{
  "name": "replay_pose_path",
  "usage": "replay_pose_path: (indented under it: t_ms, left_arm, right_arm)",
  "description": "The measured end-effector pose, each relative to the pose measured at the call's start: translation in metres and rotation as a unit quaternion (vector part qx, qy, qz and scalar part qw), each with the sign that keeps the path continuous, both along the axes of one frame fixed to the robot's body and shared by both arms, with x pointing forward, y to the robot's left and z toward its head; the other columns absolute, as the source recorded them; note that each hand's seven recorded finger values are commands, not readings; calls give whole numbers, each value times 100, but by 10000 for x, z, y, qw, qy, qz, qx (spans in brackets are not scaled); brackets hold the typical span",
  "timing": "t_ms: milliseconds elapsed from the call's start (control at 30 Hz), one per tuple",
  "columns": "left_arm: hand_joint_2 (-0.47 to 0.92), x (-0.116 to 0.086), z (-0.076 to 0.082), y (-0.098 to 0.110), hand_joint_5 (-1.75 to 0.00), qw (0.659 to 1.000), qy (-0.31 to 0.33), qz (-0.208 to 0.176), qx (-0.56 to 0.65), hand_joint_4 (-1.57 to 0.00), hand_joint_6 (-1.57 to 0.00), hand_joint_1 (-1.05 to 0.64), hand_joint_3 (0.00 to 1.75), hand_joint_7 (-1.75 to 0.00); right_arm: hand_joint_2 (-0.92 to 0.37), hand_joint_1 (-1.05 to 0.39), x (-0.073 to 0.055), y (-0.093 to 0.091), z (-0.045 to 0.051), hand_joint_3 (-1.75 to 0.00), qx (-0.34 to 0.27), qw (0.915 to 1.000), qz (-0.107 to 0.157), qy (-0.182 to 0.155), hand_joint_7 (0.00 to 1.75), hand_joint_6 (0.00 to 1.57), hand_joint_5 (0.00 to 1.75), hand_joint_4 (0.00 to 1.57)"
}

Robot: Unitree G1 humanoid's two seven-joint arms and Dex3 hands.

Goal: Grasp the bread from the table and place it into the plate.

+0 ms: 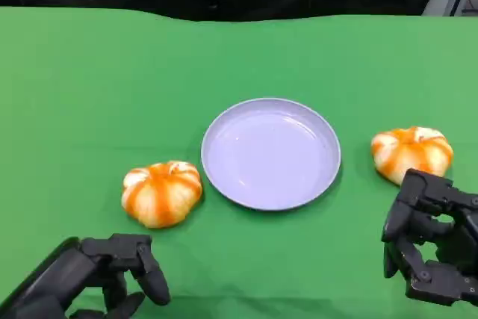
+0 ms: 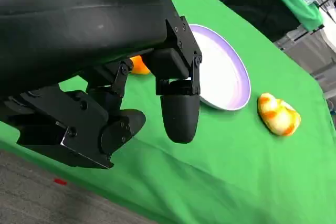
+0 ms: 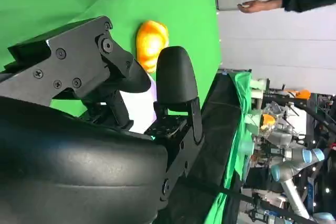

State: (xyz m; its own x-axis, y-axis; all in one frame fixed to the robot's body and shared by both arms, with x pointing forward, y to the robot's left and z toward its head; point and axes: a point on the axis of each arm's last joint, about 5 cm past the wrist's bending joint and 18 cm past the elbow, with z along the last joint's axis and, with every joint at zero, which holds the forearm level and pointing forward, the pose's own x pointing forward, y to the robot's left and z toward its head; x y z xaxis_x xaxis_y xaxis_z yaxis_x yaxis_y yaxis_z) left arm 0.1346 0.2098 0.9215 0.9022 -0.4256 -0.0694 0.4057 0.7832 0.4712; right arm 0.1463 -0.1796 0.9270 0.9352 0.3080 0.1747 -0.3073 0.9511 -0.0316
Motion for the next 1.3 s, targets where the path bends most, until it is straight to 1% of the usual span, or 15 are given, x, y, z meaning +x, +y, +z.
replay_pose_path:
  t_ms: [133, 167, 200, 267, 367, 400, 433, 467, 500, 567, 633, 733, 900, 1033, 1300]
  left_arm:
    - [68, 0, -1, -2, -163, 10000, -1, -6, -2, -72, -80, 14, 91, -116]
    - [67, 0, -1, -2, -144, 10000, -1, -7, -2, -76, -82, 13, 87, -103]
    - [68, -1, -4, -3, -127, 10000, -42, 0, -9, -82, -89, 12, 83, -85]
    - [68, -6, -12, -20, -118, 9994, -311, 104, -106, -84, -93, 11, 80, -75]
    - [68, -9, -28, -26, -115, 9984, -501, 202, -152, -85, -95, 11, 79, -70]
    - [81, -9, -33, -24, -67, 9983, -511, 218, -150, -42, -65, -31, 51, -37]
    - [86, -8, -33, -32, -45, 9976, -631, 288, 85, -29, -56, -45, 39, -22]
    - [90, -5, -28, -44, -28, 9950, -822, 397, 395, -17, -49, -62, 30, -11]
    - [91, 6, -18, -58, -21, 9907, -1048, 504, 705, -11, -46, -69, 27, -6]
    - [92, 69, 16, -100, -15, 9738, -1599, 661, 1474, -5, -43, -78, 24, -3]
    - [92, 155, 53, -133, -11, 9513, -2082, 670, 2171, -1, -41, -83, 22, -1]
    - [92, 260, 84, -150, -3, 9298, -2365, 639, 2747, 0, -39, -86, 21, 0]
    - [92, 390, 8, -184, 0, 9123, -2192, 613, 3404, 0, -36, -87, 24, 0]
    - [92, 521, -55, -220, 0, 9046, -2007, 624, 3709, 0, -32, -86, 26, 0]
    - [92, 749, -220, -349, 0, 9095, -1471, 580, 3845, 0, -29, -87, 33, -1]
  right_arm:
    - [-68, -1, 0, 0, 0, -106, -1, 10000, 1, 0, 157, 64, 175, 78]
    - [-68, -2, 0, 0, 0, -106, -1, 10000, 1, 0, 157, 64, 175, 78]
    - [-68, -2, 0, 0, 0, -106, -1, 10000, 1, 0, 157, 64, 175, 78]
    - [-68, -2, 2, 0, -3, -106, -1, 10000, 0, 6, 158, 64, 175, 78]
    - [-68, -2, 4, -1, -7, -106, -1, 10000, -1, 16, 158, 64, 175, 78]
    - [-68, -2, 5, -1, -9, -106, -1, 10000, -2, 22, 158, 64, 175, 78]
    - [-68, -2, 5, -1, -10, -106, -6, 10000, -10, 26, 158, 64, 175, 78]
    - [-68, -2, 6, 0, -10, -107, -9, 10000, -24, 26, 158, 64, 175, 79]
    - [-68, -2, 6, 1, -10, -107, -9, 10000, -35, 26, 158, 64, 175, 79]
    - [-68, -2, 12, 7, -8, -107, -12, 10000, -29, 51, 158, 65, 175, 79]
    - [-68, -2, 20, 15, -4, -107, -16, 10000, -35, 82, 157, 64, 175, 79]
    - [-67, -2, 25, 22, 3, -107, -35, 10000, -34, 60, 156, 65, 175, 79]
    - [-67, -2, 22, 32, 15, -107, -73, 9999, -102, 35, 155, 66, 175, 79]
    - [-68, -2, 20, 41, 21, -107, -66, 9999, -90, 77, 154, 66, 175, 79]
    - [-69, -2, -16, 43, 50, -105, -81, 9998, -102, 169, 154, 66, 175, 78]
